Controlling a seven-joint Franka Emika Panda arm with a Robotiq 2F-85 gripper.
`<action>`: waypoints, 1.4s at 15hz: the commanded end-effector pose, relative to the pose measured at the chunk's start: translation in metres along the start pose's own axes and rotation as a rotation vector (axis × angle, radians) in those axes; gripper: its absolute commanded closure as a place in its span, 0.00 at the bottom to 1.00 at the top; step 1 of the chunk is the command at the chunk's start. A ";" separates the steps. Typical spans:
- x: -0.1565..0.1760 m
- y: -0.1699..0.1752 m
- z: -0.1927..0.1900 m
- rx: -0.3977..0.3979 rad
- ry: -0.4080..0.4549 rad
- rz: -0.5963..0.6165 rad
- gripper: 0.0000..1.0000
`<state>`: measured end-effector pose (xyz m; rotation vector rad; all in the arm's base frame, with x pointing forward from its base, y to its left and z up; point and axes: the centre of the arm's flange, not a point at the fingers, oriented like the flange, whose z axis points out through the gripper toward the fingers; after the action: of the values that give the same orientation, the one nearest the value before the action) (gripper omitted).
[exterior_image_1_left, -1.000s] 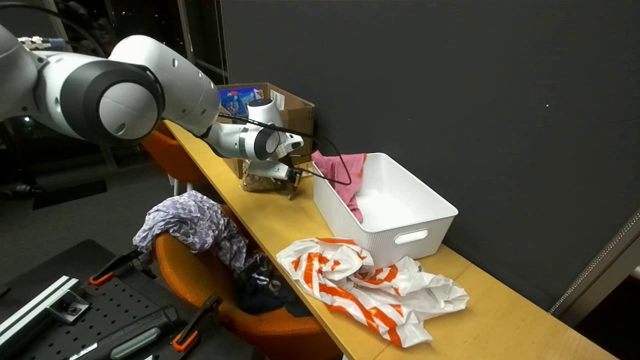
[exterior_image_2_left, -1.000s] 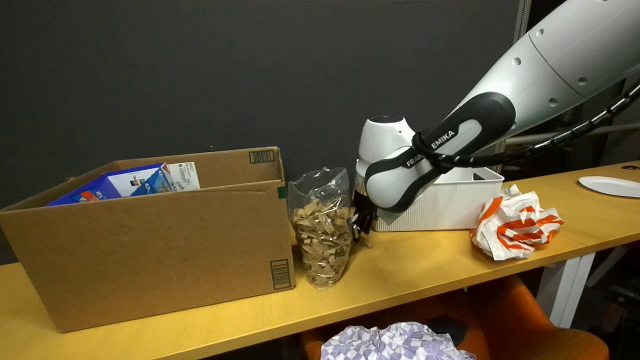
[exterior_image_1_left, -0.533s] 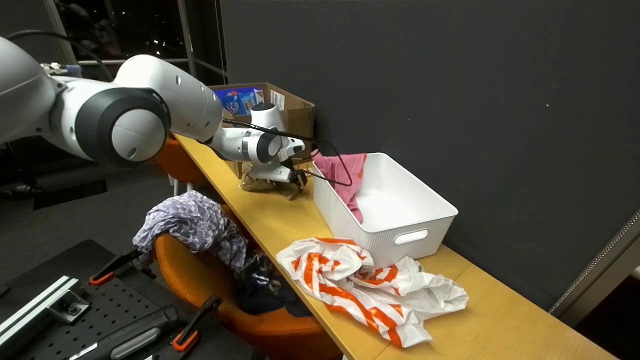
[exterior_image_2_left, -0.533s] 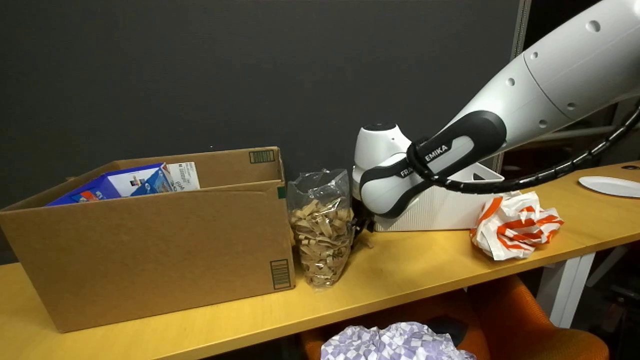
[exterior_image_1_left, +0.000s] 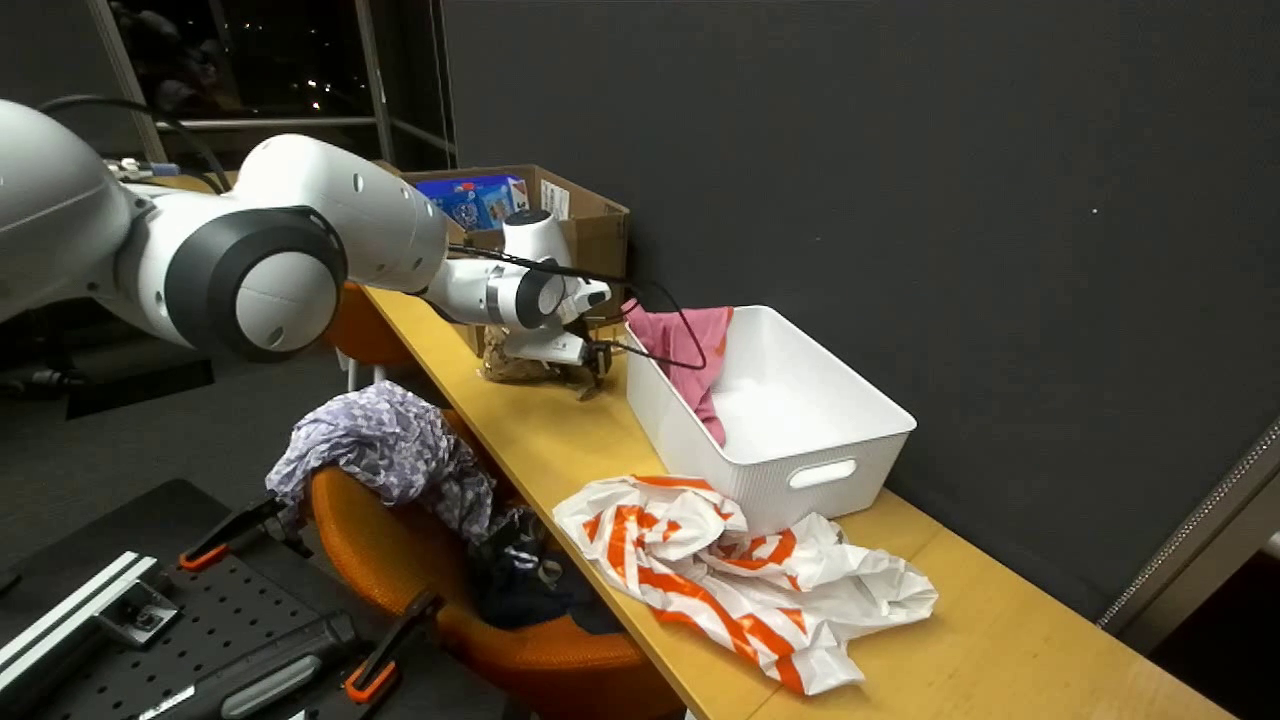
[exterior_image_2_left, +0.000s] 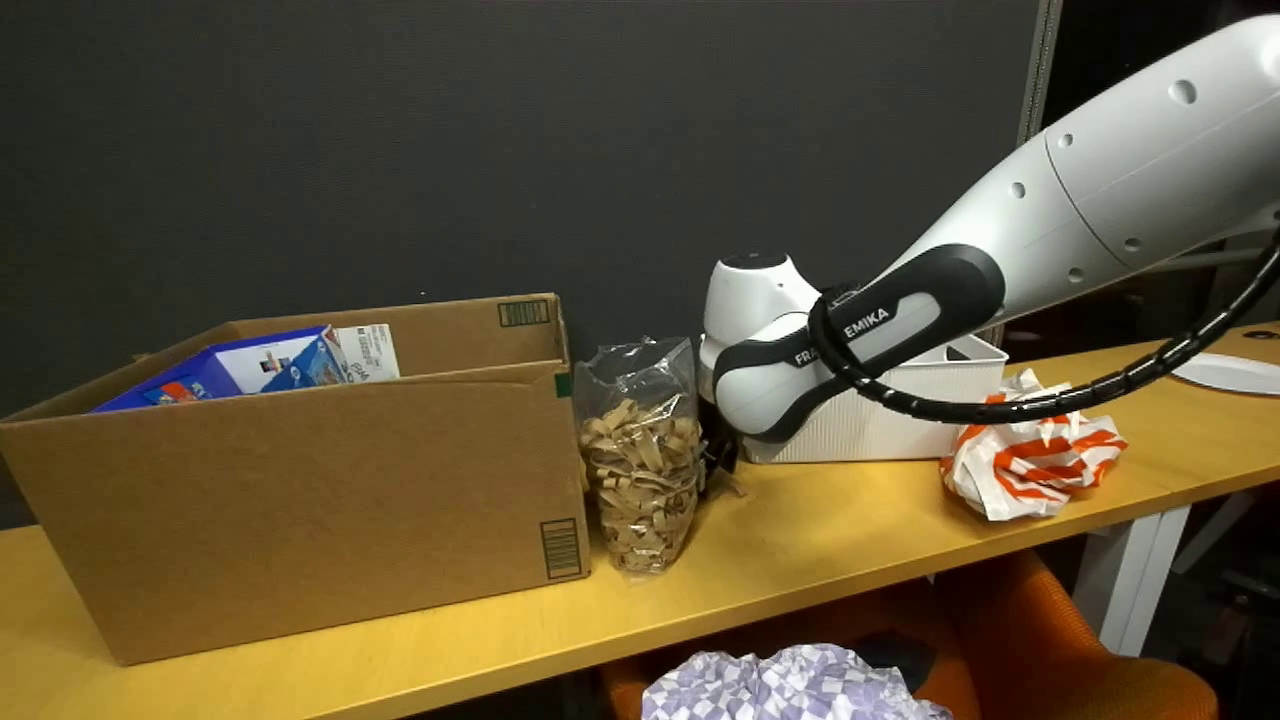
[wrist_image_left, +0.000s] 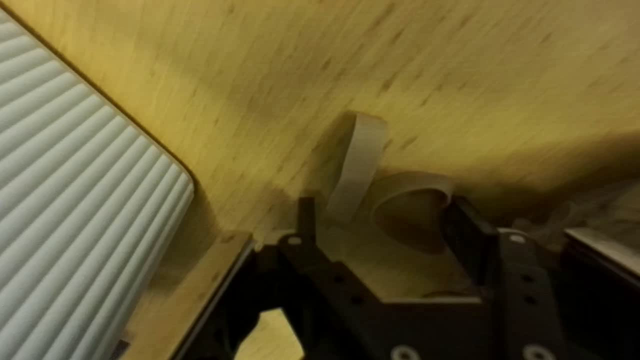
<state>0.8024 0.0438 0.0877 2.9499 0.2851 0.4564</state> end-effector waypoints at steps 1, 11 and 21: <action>0.021 0.002 0.012 0.033 0.002 0.005 0.63; -0.010 0.016 -0.035 0.028 -0.007 0.123 1.00; 0.015 -0.026 -0.188 -0.074 0.069 0.173 1.00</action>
<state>0.8017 0.0687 0.2140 2.9572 0.0338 0.5635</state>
